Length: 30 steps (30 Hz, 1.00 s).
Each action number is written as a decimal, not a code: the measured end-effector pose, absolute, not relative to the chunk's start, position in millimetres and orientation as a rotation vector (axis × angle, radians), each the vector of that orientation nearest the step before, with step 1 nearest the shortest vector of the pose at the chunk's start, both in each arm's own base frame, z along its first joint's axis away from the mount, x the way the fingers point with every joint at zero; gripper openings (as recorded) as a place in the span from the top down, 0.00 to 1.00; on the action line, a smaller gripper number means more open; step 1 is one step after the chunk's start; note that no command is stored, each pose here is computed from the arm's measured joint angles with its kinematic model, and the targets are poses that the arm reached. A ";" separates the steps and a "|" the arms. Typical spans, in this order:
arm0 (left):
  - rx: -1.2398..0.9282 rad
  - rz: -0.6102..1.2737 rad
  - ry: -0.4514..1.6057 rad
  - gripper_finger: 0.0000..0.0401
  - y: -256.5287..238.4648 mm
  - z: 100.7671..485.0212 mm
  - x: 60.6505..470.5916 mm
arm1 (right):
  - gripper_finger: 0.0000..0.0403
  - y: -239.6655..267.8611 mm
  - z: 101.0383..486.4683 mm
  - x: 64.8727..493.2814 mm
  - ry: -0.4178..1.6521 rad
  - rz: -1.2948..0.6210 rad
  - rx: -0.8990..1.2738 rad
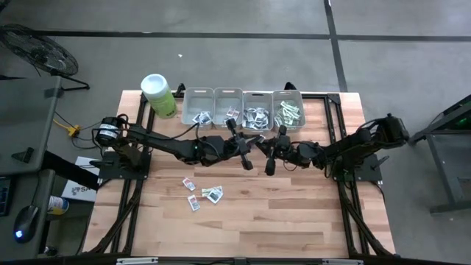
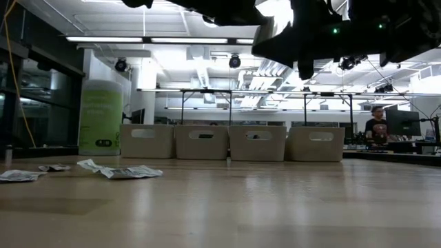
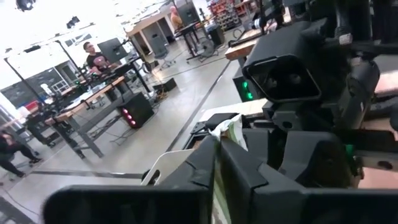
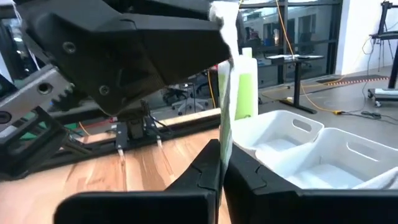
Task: Pick & Place First Aid Supplies
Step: Put the bandage into the right gray bin
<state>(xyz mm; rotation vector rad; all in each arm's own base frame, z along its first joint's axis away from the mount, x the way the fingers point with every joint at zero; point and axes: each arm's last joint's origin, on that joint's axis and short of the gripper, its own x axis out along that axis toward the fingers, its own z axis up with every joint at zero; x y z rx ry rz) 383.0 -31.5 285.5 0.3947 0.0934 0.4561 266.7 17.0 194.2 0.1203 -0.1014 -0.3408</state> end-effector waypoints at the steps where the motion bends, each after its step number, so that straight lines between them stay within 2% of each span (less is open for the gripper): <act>1: 0.410 0.456 0.102 0.93 -31.5 285.0 383.0 | 0.99 17.0 193.5 266.8 -0.094 -0.343 0.118; 4: 0.433 0.496 0.121 0.82 -30.4 284.6 382.4 | 0.99 16.2 190.7 266.6 -0.069 -0.370 0.119; 9: 0.433 0.675 0.160 0.61 -26.2 287.8 377.6 | 1.00 12.7 189.3 262.2 0.001 -0.473 0.092; 13: 0.443 0.748 0.201 0.50 -24.3 288.5 374.3 | 1.00 2.9 194.0 252.8 0.074 -0.569 0.078; 19: 0.476 0.776 0.284 0.47 -23.9 281.9 372.0 | 1.00 -23.4 200.1 231.6 0.205 -0.696 0.090; 24: 0.429 0.726 0.340 0.47 -23.7 271.7 371.0 | 1.00 -54.7 200.4 206.4 0.336 -0.790 0.159; 30: 0.397 0.695 0.414 0.47 -23.4 265.9 365.0 | 1.00 -93.8 202.4 180.7 0.393 -0.805 0.274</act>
